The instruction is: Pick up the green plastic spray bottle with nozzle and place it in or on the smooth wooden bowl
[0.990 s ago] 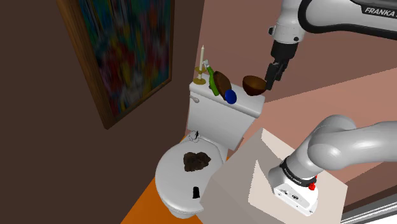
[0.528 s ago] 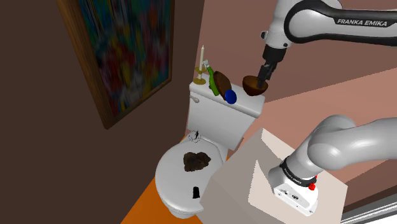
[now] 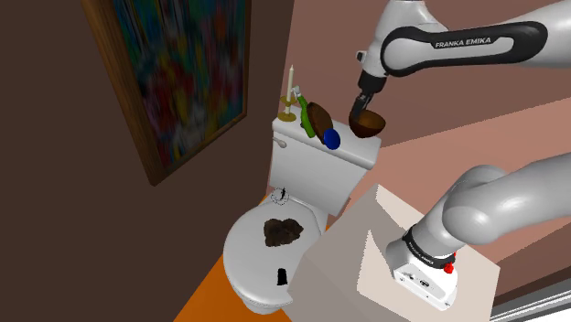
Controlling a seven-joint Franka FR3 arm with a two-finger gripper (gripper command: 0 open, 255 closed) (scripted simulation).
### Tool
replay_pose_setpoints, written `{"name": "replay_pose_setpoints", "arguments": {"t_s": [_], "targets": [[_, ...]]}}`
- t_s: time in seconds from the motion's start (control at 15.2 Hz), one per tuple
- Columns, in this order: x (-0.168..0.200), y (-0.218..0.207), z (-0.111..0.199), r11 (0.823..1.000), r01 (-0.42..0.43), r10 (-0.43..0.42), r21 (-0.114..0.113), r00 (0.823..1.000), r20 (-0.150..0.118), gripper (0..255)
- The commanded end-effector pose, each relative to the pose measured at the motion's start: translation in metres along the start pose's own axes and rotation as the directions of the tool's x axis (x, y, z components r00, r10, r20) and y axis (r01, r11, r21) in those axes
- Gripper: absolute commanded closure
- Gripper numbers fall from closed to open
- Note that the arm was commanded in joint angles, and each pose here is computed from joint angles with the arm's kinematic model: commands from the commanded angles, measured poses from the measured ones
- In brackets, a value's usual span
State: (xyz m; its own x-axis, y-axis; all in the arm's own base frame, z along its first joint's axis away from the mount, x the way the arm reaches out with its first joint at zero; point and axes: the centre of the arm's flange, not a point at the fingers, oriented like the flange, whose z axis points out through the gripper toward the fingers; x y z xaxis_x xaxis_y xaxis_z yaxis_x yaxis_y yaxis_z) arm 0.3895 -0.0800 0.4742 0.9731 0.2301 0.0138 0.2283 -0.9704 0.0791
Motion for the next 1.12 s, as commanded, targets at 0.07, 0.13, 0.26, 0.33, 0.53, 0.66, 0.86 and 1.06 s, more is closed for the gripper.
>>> {"name": "replay_pose_setpoints", "arguments": {"t_s": [0.07,0.13,0.26,0.33,0.53,0.66,0.86,1.06], "targets": [[0.021,0.022,0.015,0.999,0.038,-0.038,-0.009,0.998,-0.050,0],[0.029,0.028,0.021,0.999,0.050,-0.050,-0.011,0.997,-0.065,0],[0.045,0.041,0.032,0.997,0.074,-0.075,-0.017,0.993,-0.095,0],[0.053,0.047,0.037,0.996,0.086,-0.088,-0.020,0.990,-0.110,0],[0.078,0.065,0.052,0.992,0.121,-0.125,-0.031,0.980,-0.155,0],[0.095,0.077,0.061,0.989,0.145,-0.149,-0.039,0.971,-0.184,0],[0.123,0.093,0.074,0.982,0.179,-0.186,-0.052,0.956,-0.228,0],[0.151,0.109,0.085,0.975,0.212,-0.223,-0.067,0.937,-0.270,0]]}}
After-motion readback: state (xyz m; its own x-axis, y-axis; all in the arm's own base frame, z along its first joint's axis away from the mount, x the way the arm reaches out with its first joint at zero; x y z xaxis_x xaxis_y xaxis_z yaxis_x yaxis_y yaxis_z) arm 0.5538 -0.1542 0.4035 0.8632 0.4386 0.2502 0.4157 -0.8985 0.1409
